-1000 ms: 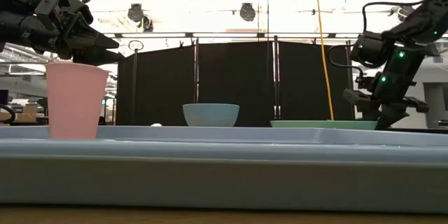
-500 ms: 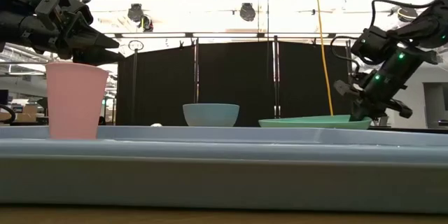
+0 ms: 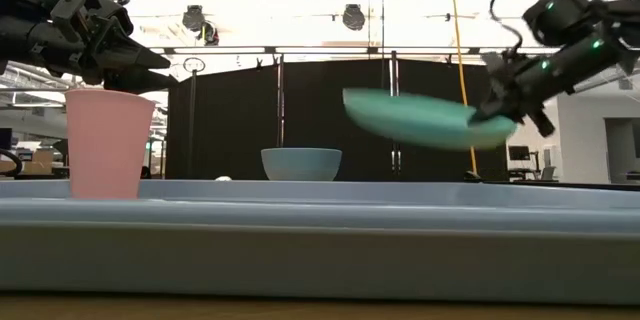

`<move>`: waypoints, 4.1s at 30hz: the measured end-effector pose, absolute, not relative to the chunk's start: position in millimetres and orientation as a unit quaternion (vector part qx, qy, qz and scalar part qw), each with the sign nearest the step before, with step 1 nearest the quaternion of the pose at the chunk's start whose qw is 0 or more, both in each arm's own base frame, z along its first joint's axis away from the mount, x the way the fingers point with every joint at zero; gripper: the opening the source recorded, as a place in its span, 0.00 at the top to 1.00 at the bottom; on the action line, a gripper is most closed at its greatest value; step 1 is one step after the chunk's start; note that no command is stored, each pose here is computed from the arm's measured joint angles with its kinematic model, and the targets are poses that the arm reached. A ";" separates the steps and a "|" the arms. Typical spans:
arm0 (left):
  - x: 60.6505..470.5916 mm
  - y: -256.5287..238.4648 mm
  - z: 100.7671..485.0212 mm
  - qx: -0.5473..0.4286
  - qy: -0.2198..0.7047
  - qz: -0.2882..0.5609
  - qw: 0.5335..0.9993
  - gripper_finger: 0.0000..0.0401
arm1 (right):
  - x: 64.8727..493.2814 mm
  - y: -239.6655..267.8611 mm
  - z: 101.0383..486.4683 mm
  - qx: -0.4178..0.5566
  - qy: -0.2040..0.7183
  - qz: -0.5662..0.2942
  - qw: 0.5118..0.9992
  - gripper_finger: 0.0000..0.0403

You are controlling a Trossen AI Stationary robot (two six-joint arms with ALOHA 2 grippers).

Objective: Set up tray
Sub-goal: Put the light blue plate on the blue serving tray

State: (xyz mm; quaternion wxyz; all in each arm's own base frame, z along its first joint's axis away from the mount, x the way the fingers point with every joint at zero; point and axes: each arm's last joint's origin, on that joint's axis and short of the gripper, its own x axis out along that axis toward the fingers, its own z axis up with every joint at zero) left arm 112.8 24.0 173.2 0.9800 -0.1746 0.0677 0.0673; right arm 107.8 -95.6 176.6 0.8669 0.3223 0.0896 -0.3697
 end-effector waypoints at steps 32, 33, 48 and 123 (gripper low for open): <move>112.8 24.0 173.4 -0.215 0.064 0.070 0.972 0.54 | 269.8 51.6 198.4 0.199 0.246 -0.102 0.943 1.00; 112.8 24.0 173.4 -0.215 0.064 0.070 0.972 0.54 | 276.0 53.3 196.4 0.196 0.252 -0.097 0.943 1.00; 112.8 24.0 173.7 -0.215 0.063 0.070 0.972 0.54 | 351.6 66.9 175.8 0.145 0.276 -0.061 0.948 1.00; 194.7 -41.6 217.2 -0.138 0.239 -0.071 0.958 0.99 | 263.3 34.2 280.0 -0.045 0.115 -0.205 0.971 0.60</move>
